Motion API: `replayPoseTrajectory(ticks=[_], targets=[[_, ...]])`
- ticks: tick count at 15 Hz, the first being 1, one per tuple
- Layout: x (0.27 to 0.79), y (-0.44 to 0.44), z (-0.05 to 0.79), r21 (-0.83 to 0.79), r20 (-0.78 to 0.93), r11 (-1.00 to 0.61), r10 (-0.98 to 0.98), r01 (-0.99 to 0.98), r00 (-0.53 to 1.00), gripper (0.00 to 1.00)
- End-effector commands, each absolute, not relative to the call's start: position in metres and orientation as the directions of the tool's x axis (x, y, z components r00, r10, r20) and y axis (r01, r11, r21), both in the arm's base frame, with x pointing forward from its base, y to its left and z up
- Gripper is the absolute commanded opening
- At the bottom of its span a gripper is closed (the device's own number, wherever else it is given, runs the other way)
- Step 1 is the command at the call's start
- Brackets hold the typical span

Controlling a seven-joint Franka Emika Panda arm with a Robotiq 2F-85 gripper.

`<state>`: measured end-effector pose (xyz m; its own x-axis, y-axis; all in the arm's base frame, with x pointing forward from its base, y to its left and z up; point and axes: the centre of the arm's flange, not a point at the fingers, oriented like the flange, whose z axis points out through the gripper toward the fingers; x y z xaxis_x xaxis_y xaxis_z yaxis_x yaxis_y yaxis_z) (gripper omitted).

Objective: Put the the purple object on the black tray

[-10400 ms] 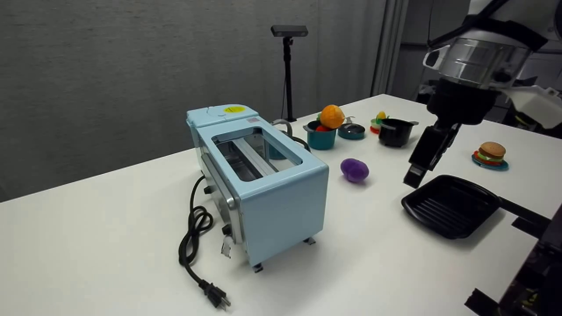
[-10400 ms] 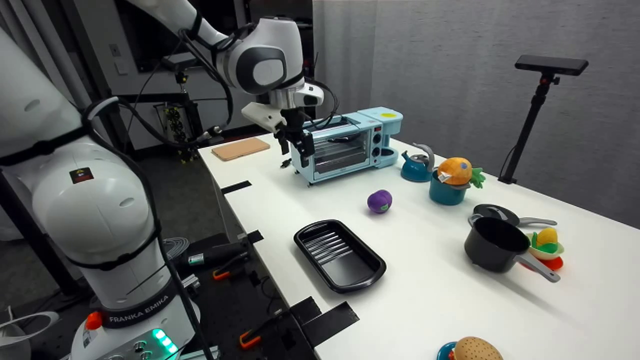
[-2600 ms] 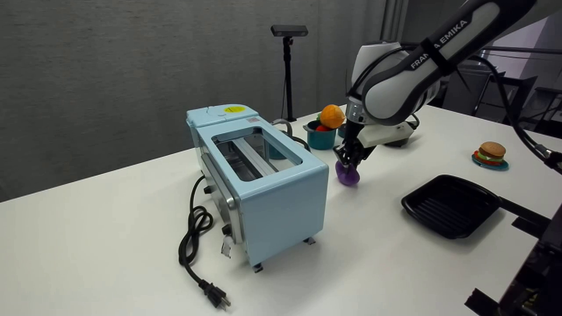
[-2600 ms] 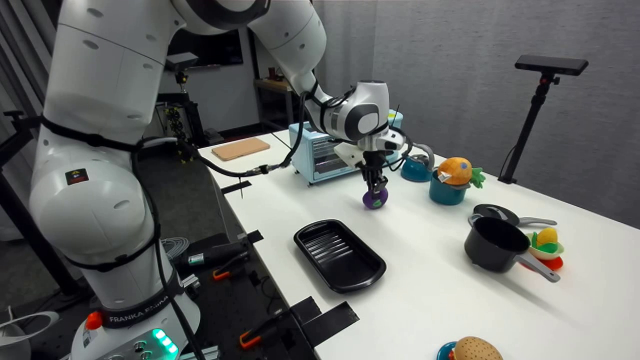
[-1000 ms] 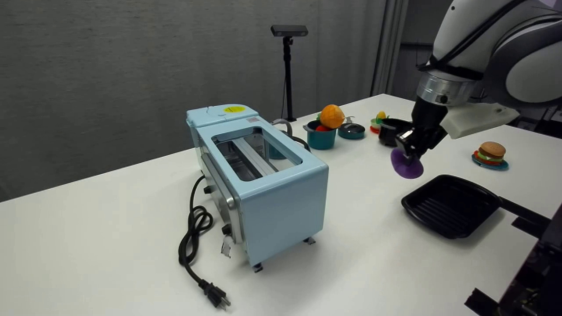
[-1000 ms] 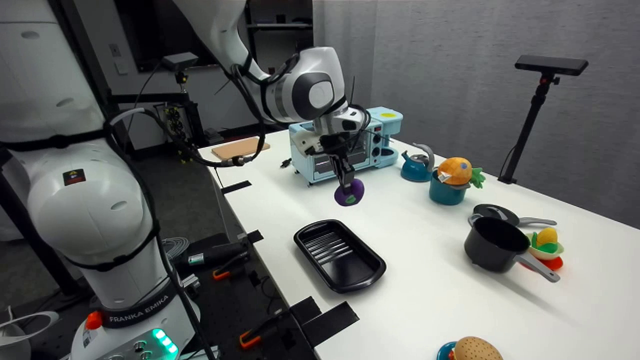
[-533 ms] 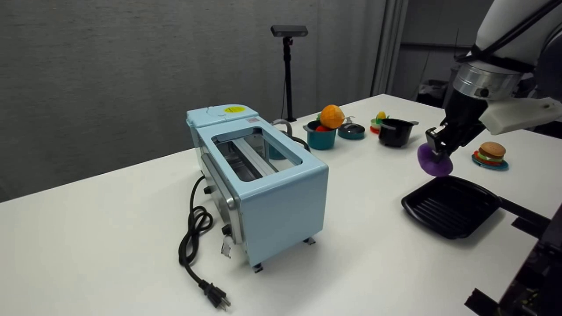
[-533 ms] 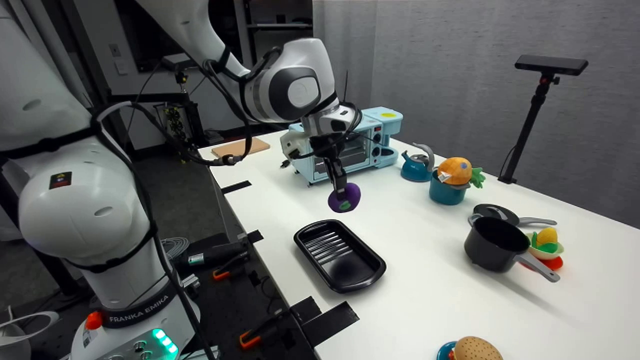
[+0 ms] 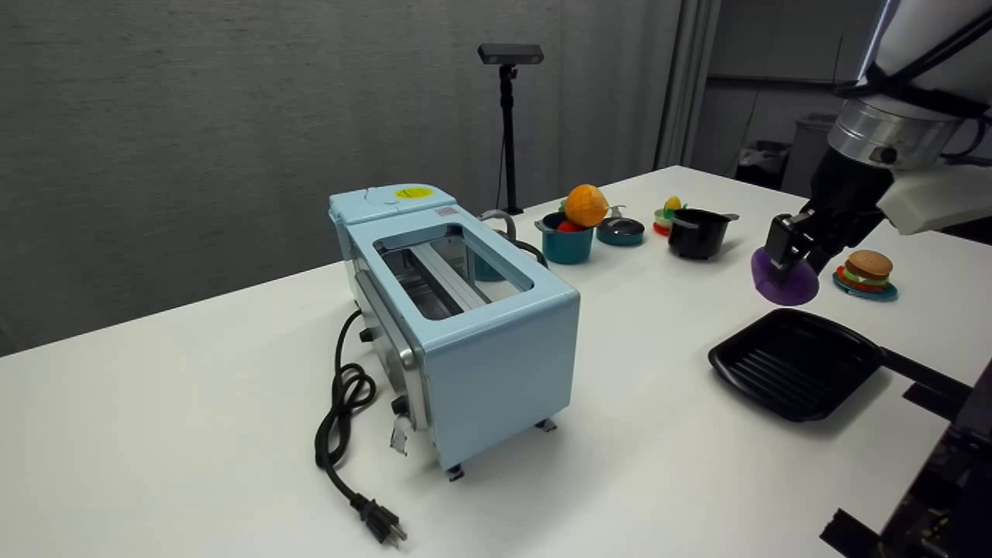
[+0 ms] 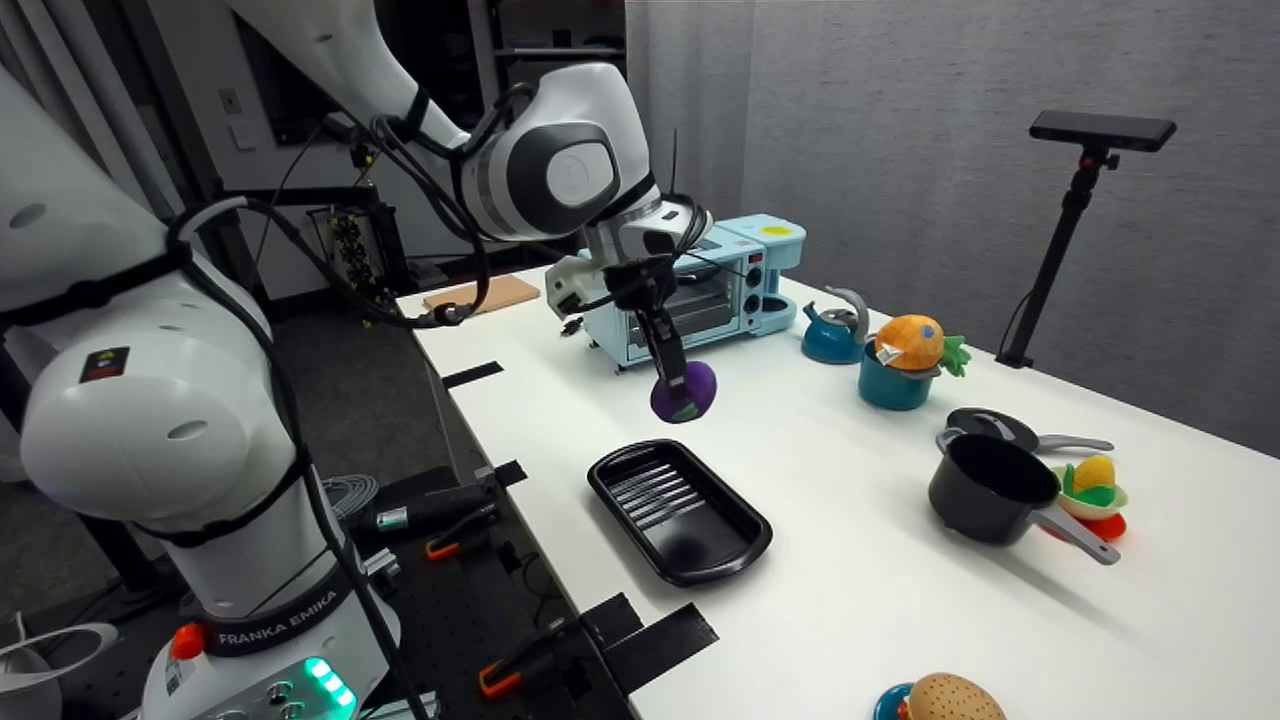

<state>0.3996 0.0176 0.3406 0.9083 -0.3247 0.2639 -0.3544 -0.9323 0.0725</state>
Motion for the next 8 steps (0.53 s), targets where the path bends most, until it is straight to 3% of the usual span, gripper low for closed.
replayPoseTrajectory(ticks=[1,3,8], targets=[[0.3838,0.0179,0.3496,0.074,0.285,-0.926,-0.335,-0.369,0.898,0.85],[0.3842,0.0193,0.3482,0.075,0.285,-0.927,-0.333,-0.367,0.899,0.99],[0.387,0.0262,0.3463,0.061,0.274,-0.929,-0.335,-0.364,0.901,1.0]])
